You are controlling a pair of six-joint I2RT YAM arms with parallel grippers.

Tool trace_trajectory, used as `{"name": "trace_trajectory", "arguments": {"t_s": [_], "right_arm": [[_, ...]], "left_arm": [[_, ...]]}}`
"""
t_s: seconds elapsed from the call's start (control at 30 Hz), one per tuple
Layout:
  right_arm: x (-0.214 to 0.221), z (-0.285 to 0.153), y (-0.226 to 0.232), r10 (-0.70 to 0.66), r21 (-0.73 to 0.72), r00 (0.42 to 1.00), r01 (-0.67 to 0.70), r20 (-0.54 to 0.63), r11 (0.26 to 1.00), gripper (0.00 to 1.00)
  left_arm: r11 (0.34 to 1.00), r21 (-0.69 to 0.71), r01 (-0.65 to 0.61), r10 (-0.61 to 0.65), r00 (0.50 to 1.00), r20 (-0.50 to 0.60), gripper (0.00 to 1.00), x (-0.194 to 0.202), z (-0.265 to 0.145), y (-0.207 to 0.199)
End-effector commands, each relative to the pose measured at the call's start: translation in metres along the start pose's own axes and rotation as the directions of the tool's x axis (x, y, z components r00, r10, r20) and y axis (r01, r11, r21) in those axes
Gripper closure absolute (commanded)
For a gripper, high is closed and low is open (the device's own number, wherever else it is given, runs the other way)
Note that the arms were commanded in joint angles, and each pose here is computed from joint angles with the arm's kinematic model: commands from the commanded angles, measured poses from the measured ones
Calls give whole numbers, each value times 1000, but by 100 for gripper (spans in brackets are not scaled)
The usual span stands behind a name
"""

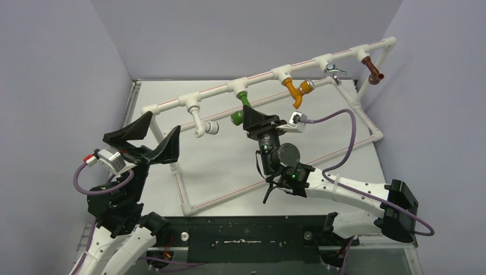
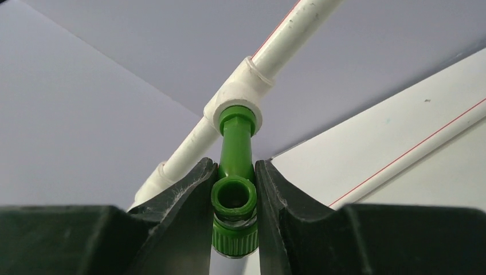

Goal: Install the water faucets

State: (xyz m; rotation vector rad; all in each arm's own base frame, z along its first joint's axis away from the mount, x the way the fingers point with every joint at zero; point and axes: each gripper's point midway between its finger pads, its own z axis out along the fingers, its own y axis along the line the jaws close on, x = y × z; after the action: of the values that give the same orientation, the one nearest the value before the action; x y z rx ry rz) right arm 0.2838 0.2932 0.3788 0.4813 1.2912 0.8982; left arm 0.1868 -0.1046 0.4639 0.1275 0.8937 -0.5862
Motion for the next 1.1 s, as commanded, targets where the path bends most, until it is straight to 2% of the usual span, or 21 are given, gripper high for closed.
{"name": "trace_trajectory", "arguments": {"t_s": [0.0,0.17,0.37,0.7,0.83,0.97,1.07], "right_arm": [[-34,9,12,367,64,927,-372,74,926,100],[-29,15,1,492,132,868,-497,72,858,100],[-26,22,-1,596,123,801,-598,57,792,100],[-21,27,-8,581,135,813,-581,47,802,100],[-22,23,-11,562,154,826,-560,37,814,82],[-24,17,-15,542,155,840,-539,28,828,51],[-27,14,-13,497,139,868,-493,6,859,34]], "left_arm": [[1000,8,-5,5,999,42,6,-14,0,-2],[1000,11,-5,5,999,38,6,-12,0,-3],[1000,10,-5,4,999,34,6,-11,1,-3],[1000,25,-5,4,999,37,6,-12,0,-5],[999,40,-1,-1,999,42,6,-13,0,-8],[999,42,2,-3,999,34,6,-9,0,-9],[999,46,2,-3,1000,28,6,-8,1,-9]]}}
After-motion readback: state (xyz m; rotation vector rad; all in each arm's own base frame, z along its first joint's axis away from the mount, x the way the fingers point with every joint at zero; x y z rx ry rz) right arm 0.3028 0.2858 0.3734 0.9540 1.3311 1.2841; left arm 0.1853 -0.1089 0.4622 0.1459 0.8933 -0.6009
